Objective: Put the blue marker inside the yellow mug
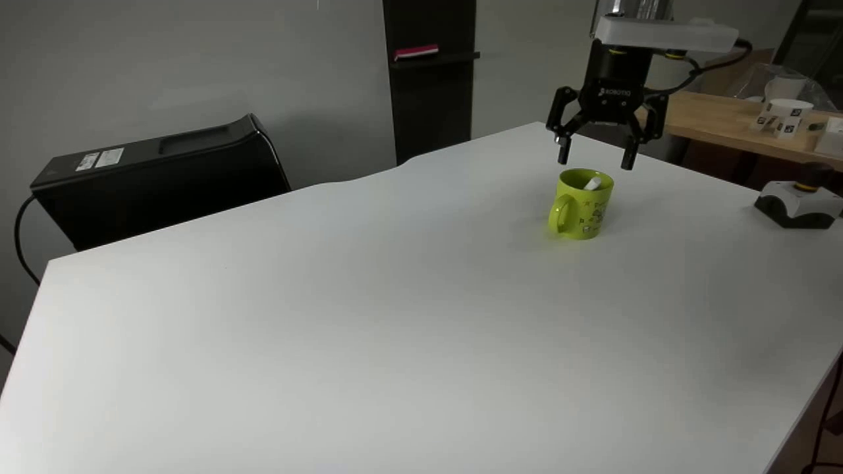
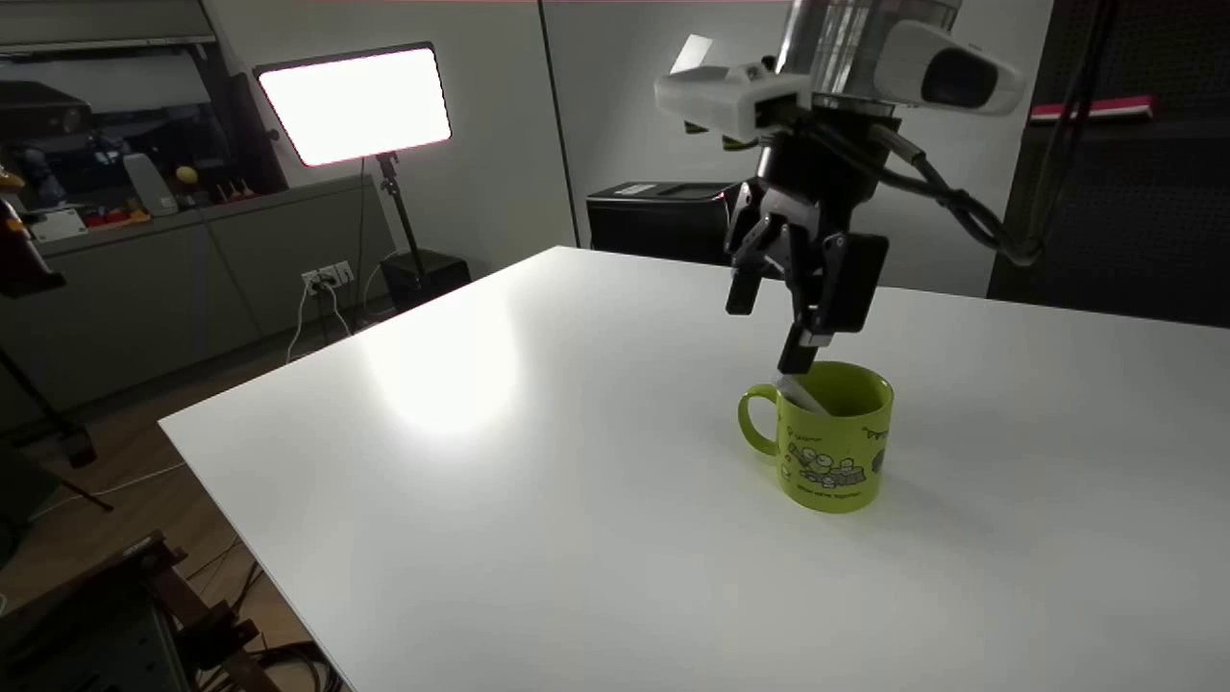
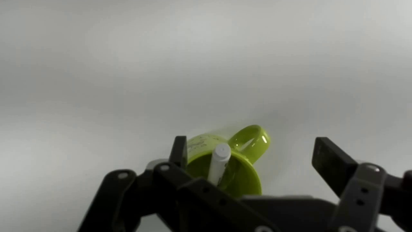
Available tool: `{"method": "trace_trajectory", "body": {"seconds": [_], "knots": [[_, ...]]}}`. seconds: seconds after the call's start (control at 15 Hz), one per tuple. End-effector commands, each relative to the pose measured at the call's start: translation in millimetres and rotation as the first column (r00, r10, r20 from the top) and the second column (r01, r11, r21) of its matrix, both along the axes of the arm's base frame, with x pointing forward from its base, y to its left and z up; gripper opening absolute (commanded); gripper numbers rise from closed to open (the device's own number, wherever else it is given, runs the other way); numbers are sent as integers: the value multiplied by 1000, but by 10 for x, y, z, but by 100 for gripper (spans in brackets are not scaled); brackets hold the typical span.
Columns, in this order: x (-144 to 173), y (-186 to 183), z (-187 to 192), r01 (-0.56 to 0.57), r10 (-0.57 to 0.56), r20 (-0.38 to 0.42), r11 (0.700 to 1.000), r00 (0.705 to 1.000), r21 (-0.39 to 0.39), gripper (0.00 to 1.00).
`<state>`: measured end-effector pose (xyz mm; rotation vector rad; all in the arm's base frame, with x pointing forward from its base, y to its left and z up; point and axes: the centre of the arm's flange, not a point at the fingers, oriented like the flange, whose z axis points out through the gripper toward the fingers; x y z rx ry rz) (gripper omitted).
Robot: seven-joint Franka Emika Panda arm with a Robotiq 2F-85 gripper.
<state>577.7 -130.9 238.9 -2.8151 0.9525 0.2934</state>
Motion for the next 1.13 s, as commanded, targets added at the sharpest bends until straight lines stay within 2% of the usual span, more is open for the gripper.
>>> {"method": "trace_trajectory", "body": {"seconds": [0.0, 0.13, 0.27, 0.53, 0.67, 0.73, 0.87, 1.07], "knots": [[-227, 314, 406, -80, 88, 89, 993, 992, -84, 100], [-320, 557, 519, -160, 181, 150, 977, 972, -143, 100], [-450, 884, 578, -245, 282, 199, 951, 939, -190, 100], [-731, 1563, 573, -393, 456, 275, 884, 847, -254, 100], [-899, 1884, 526, -454, 527, 279, 843, 803, -289, 100], [-635, 1685, 488, -421, 481, 263, 871, 836, -254, 100], [-780, 1888, 455, -464, 527, 266, 845, 807, -265, 100], [-821, 1885, 466, -467, 531, 269, 842, 803, -269, 100]]}}
